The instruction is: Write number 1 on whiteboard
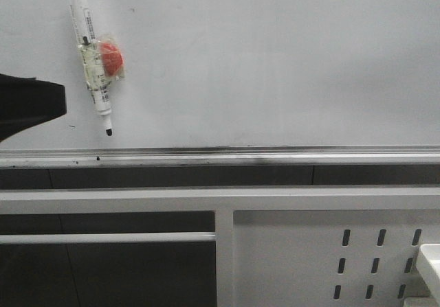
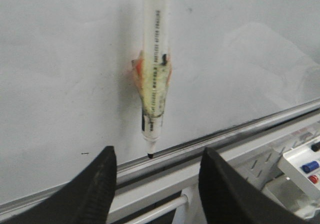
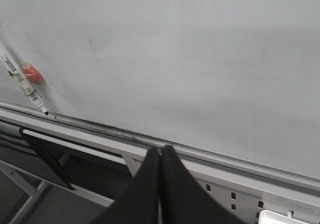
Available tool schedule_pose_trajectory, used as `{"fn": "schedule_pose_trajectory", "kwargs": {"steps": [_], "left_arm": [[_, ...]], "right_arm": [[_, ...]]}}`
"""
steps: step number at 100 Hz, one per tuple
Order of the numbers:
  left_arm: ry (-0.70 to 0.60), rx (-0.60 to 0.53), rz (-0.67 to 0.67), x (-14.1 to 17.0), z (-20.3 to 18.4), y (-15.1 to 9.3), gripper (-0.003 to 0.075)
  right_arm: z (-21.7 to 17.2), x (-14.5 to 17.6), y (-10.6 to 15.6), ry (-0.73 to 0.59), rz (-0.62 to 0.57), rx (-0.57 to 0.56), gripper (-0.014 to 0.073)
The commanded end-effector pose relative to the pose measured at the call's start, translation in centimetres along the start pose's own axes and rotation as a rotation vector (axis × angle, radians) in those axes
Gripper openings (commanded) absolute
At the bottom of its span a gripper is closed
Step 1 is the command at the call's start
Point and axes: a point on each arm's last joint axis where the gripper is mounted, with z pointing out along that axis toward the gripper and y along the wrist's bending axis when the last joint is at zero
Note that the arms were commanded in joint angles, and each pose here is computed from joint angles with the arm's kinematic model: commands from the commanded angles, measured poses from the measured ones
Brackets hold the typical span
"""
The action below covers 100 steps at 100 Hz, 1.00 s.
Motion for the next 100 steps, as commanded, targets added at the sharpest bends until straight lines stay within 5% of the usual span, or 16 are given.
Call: {"fn": "schedule_pose_trajectory", "kwargs": {"steps": [1, 35, 80, 90, 100], "left_arm": [[-0.161, 0.011, -0.018, -1.0, 1.3, -0.2, 0.0338], [-0.239, 0.033, -0.118, 1.1, 4.5, 0.1, 0.0337], [-0.310, 0.054, -0.122, -0.5, 5.9, -0.4, 0.0327], [-0.310, 0.053, -0.123, -0.5, 5.9, -0.4, 0.0227], [-0.312, 0.053, -0.123, -0.6, 5.9, -0.4, 0.0017]], "right_arm": [[-0.1, -1.7, 0.1, -0.102, -0.009, 0.001, -0.0069], [-0.1, -1.7, 0.1, -0.102, -0.009, 0.001, -0.0069], [-0.1, -1.7, 0.1, -0.100, -0.008, 0.001, -0.0069], [-0.1, -1.6, 0.1, -0.091, -0.008, 0.000, -0.0069], [-0.1, -1.5, 0.1, -0.085, -0.008, 0.000, -0.0069]]}}
